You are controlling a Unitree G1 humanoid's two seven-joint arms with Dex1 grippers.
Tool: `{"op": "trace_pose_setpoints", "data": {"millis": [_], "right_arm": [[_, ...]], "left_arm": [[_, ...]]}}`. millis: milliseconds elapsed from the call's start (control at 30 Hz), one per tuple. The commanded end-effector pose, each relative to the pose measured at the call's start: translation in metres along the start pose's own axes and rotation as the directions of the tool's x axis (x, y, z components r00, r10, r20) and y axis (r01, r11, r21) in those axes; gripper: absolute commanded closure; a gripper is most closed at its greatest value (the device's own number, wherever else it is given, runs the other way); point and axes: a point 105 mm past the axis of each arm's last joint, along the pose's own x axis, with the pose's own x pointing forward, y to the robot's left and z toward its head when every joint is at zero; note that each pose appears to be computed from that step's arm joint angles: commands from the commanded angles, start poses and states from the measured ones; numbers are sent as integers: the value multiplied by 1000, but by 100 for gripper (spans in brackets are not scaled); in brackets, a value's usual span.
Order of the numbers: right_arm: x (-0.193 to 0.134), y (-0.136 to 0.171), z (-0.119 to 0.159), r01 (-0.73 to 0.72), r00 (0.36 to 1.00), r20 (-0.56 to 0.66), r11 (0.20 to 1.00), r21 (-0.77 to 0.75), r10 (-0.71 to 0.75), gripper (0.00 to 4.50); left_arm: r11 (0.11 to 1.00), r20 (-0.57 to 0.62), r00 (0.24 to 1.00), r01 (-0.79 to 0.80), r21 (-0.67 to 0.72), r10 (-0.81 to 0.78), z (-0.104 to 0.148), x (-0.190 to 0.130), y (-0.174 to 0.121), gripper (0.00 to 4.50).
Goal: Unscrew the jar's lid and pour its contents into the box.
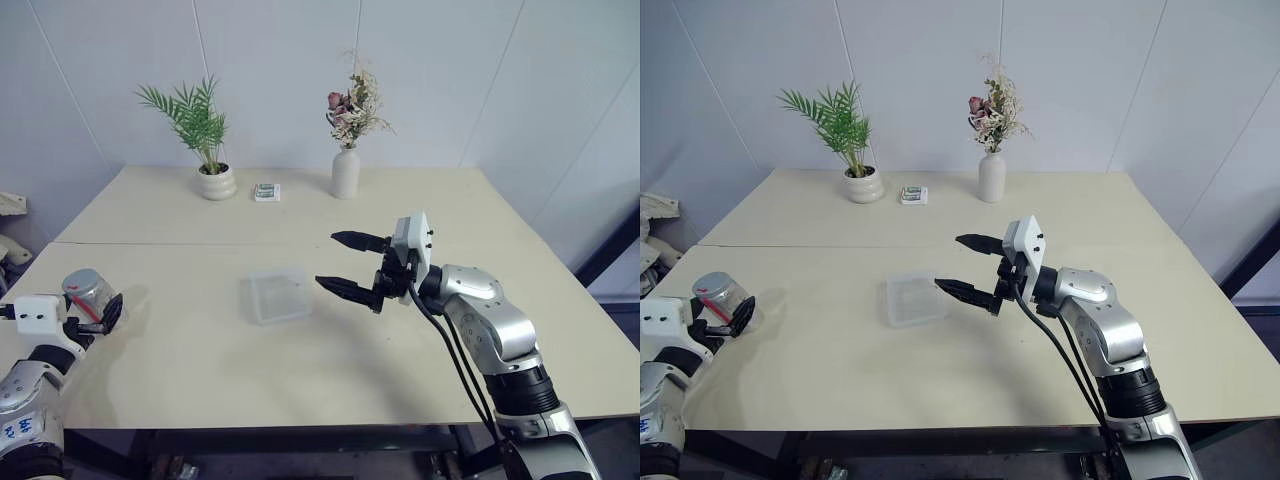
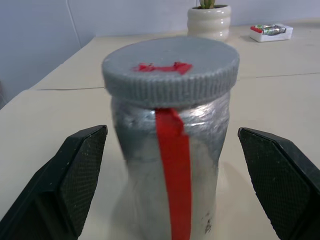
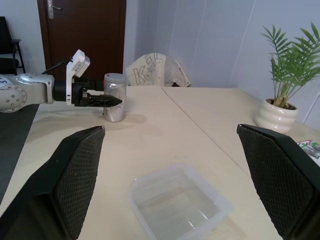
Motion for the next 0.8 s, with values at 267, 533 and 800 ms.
{"op": "trace_pose_setpoints", "data": {"millis": [267,533,800], "right_arm": [[-5,1,16,27,998,50,999,-32,-25,0],[-3,-1,14,25,999,48,999,-24,-24,0],[2,3,13,19,1000,13,1000,19,-19,0]], "left_arm": [[997,40,997,-63,50,61,6,0,11,121],[999,121,993,-17,47,11,19,3,-4,255],[950,325,898,312,6,-297,83,8,-87,255]]}}
